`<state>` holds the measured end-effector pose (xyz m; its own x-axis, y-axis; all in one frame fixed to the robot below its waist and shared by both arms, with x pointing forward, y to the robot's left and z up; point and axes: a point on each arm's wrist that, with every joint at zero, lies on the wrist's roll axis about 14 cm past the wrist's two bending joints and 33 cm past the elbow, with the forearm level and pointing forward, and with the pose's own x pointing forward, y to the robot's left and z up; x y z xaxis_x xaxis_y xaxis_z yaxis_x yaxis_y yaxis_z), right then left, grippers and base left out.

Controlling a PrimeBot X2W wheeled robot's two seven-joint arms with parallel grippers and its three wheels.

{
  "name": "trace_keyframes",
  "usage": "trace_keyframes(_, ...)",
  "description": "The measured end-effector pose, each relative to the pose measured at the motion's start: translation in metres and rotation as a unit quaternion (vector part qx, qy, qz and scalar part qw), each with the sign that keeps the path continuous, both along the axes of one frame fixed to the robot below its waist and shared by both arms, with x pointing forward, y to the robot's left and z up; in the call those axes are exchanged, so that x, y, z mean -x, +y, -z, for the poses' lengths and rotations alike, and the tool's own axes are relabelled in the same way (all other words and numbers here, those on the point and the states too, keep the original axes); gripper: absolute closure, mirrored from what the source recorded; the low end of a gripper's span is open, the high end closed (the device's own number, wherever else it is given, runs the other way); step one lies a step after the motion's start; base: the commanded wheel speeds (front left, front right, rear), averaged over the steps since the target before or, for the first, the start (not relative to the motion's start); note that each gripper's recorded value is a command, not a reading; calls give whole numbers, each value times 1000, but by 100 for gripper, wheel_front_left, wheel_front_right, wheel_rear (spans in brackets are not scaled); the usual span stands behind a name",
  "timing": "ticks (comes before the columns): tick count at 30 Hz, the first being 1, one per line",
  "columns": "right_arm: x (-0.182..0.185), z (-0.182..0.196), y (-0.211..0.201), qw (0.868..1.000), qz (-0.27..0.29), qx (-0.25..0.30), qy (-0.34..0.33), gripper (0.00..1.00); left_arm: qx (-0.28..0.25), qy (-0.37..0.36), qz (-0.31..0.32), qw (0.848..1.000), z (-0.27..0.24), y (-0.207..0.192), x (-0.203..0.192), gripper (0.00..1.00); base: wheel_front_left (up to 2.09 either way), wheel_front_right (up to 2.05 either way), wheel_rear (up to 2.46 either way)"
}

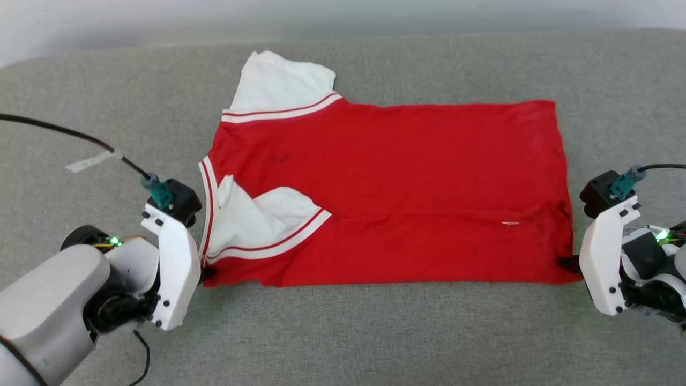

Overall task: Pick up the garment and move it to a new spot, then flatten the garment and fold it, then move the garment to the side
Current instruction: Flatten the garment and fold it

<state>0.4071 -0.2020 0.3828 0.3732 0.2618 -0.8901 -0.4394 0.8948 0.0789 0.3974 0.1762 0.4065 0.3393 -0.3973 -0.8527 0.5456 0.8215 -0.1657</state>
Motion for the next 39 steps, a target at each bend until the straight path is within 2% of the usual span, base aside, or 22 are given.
trace_keyframes(5, 12, -32, -12, 999, 2, -14, -42, 100, 8, -8, 2, 1000, -15, 2, 22, 100, 0, 0, 0)
trace_keyframes(11, 38, -41, -30, 999, 2, -6, -39, 100, 14, 9, 9, 1000, -15, 1, 53, 100, 0, 0, 0)
trace_keyframes(18, 68, -27, -45, 1000, 13, 0, 2, 100, 19, 59, 4, 998, 7, -1, 85, 100, 0, 0, 0)
trace_keyframes(26, 72, 8, -40, 999, 35, -2, 34, 100, 7, 94, -15, 995, 31, 4, 88, 100, 0, 0, 0)
trace_keyframes(27, 73, 12, -38, 998, 38, -4, 40, 100, 7, 93, -15, 995, 31, 4, 87, 82, 0, 0, 0)
trace_keyframes(28, 73, 13, -36, 998, 39, -7, 42, 84, 7, 92, -15, 996, 31, 4, 86, 0, 0, 0, 0)
trace_keyframes(29, 72, 14, -35, 998, 43, -10, 41, 54, 8, 90, -15, 996, 31, 3, 86, 0, 0, 0, 0)
trace_keyframes(30, 71, 14, -33, 998, 46, -15, 36, 0, 9, 88, -14, 996, 30, 3, 85, 0, 0, 0, 0)
trace_keyframes(34, 59, 5, -27, 999, 44, -28, -8, 0, 0, 46, -19, 999, 13, 13, 65, 0, 0, 0, 0)
trace_keyframes(37, 39, -19, -22, 995, 43, -47, -74, 0, 1, -5, -27, 1000, -13, 19, 41, 0, 0, 0, 0)
trace_keyframes(39, 22, -39, -23, 988, 45, -54, -136, 0, 1, -43, -31, 999, -32, 22, 23, 0, 0, 0, 0)
